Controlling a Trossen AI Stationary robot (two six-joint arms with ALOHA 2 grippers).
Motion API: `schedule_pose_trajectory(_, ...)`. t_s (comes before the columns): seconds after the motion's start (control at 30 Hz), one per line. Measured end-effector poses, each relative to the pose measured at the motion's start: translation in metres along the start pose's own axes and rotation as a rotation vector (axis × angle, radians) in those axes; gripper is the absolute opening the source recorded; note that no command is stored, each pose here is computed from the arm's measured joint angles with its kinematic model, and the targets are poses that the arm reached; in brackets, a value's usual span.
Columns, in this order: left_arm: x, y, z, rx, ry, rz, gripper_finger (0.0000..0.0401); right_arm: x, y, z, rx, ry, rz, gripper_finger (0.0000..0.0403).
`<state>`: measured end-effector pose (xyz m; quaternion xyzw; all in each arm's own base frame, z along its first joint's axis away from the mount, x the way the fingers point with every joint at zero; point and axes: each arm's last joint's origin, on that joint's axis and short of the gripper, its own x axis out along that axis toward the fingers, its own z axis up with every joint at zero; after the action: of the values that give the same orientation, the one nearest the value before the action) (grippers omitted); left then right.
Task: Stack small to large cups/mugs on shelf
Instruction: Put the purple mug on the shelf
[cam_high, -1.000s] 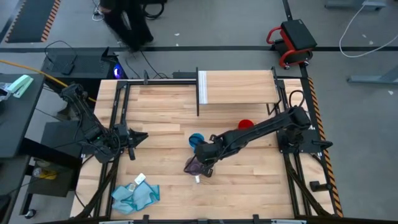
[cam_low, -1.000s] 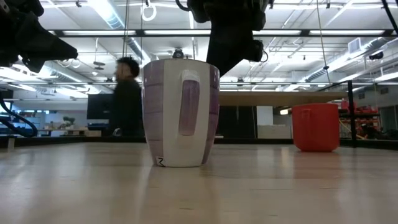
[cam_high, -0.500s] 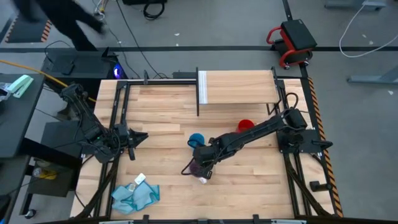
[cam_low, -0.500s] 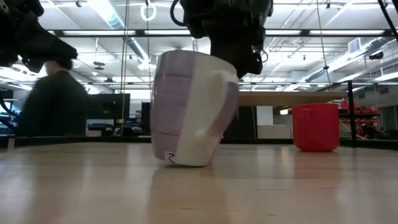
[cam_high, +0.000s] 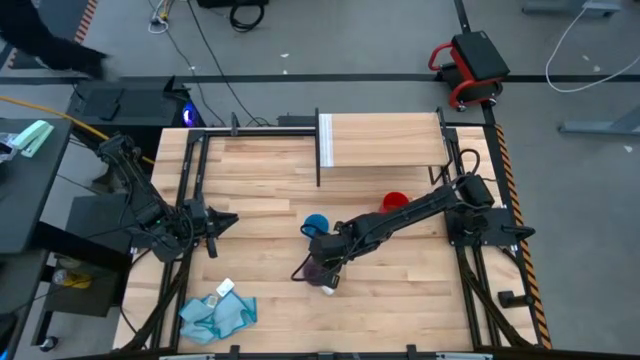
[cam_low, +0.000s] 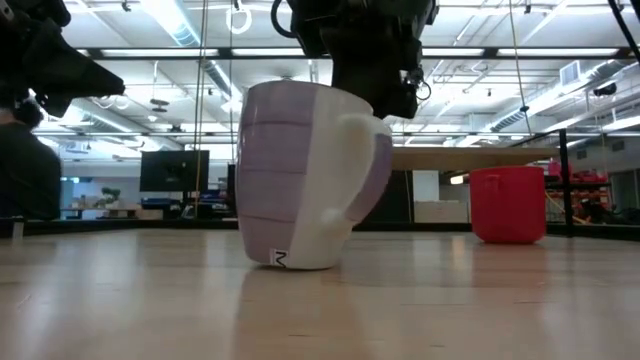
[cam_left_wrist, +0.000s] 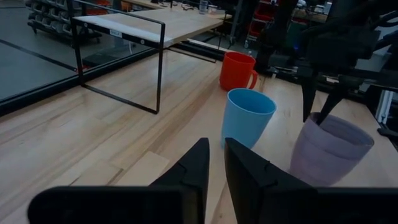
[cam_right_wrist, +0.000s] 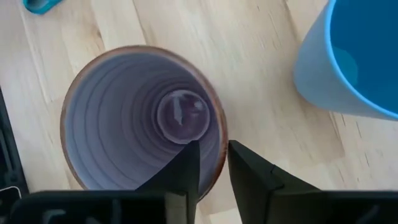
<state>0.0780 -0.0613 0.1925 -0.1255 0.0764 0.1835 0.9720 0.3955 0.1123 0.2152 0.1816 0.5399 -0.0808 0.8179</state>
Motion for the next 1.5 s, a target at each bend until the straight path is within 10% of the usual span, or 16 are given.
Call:
schedule_pose_trajectory(0.63, 0.000, 0.000, 0.000, -0.025, 0.002, -0.002, 0.0051, -0.007, 0.002, -0.002, -0.050, 0.013, 0.025, 0.0011)
schedule_pose_trajectory(1.0, 0.000, 0.000, 0.000, -0.026, 0.003, -0.003, 0.0052, -0.085, 0.011, 0.016, -0.005, -0.030, -0.180, 0.0011)
schedule_pose_trajectory(1.5, 0.000, 0.000, 0.000, -0.026, 0.002, -0.002, 0.0049, -0.183, -0.059, 0.060, 0.288, -0.103, -0.347, 0.0011)
